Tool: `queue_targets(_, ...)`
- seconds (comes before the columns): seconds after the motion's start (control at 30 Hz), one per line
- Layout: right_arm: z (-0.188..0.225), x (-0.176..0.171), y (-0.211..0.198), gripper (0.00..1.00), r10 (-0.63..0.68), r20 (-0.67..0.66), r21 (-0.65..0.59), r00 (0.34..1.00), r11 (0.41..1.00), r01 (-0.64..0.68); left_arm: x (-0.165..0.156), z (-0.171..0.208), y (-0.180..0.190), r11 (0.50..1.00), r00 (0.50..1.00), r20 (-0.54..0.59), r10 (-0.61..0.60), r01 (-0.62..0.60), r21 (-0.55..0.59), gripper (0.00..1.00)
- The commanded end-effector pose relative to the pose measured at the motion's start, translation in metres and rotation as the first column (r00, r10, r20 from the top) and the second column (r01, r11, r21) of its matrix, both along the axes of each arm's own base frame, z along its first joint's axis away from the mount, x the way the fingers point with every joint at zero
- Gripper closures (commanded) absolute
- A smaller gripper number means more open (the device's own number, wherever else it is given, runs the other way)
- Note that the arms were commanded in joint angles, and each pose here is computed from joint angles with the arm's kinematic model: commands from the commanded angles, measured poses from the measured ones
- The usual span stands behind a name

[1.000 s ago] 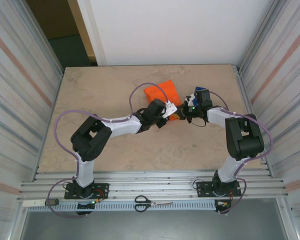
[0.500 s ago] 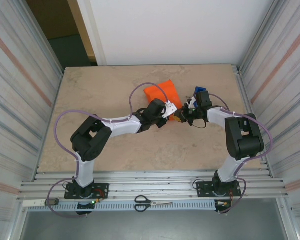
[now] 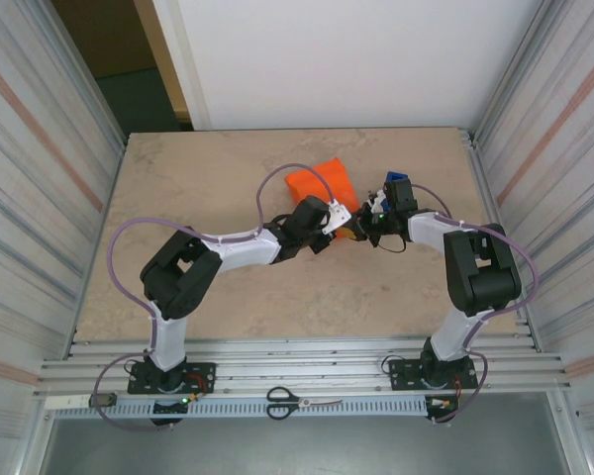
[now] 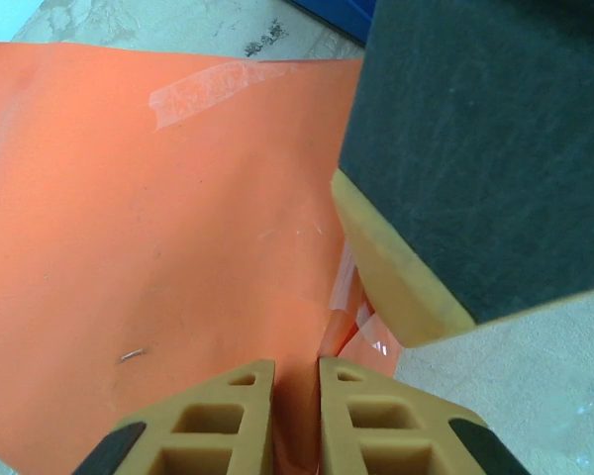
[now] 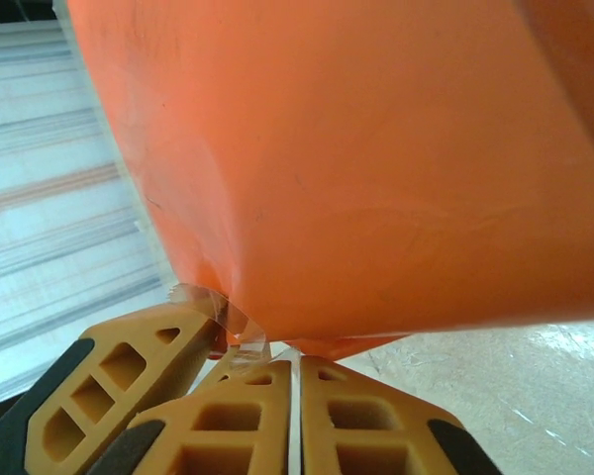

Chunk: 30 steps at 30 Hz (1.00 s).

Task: Wrap the gift box in paper
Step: Stick the wrapping paper to the gift box.

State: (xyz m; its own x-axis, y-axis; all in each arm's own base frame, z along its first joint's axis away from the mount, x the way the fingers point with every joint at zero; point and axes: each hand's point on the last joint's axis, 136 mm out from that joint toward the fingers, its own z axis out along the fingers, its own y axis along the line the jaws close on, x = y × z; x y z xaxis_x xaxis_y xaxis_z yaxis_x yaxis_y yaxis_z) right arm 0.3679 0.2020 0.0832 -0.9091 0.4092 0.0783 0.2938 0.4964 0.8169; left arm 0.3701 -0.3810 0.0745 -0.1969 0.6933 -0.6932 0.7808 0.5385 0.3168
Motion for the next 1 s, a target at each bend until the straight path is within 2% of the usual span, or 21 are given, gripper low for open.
queue_targets(0.0,0.007,0.013,0.007,0.84,-0.01,0.018,0.01,1.0,1.0,0.009,-0.095,-0.152,0.066,0.932,0.904,-0.428,0.021,0.137,0.335,0.86)
queue_targets(0.33,0.015,0.012,0.006,0.67,-0.015,0.032,-0.006,0.999,1.0,0.015,-0.094,-0.151,0.065,0.931,0.906,-0.423,0.016,0.14,0.336,0.86)
queue_targets(0.43,0.018,0.012,0.005,0.58,-0.019,0.04,-0.008,0.999,1.0,0.02,-0.094,-0.151,0.064,0.931,0.906,-0.422,0.015,0.141,0.335,0.86)
queue_targets(0.83,0.027,0.011,0.004,0.44,-0.029,0.049,-0.006,0.998,1.0,0.029,-0.094,-0.152,0.065,0.932,0.905,-0.425,0.018,0.139,0.335,0.86)
queue_targets(0.97,0.033,0.011,0.003,0.35,-0.035,0.064,-0.01,0.997,0.999,0.035,-0.095,-0.154,0.066,0.931,0.903,-0.43,0.02,0.14,0.337,0.86)
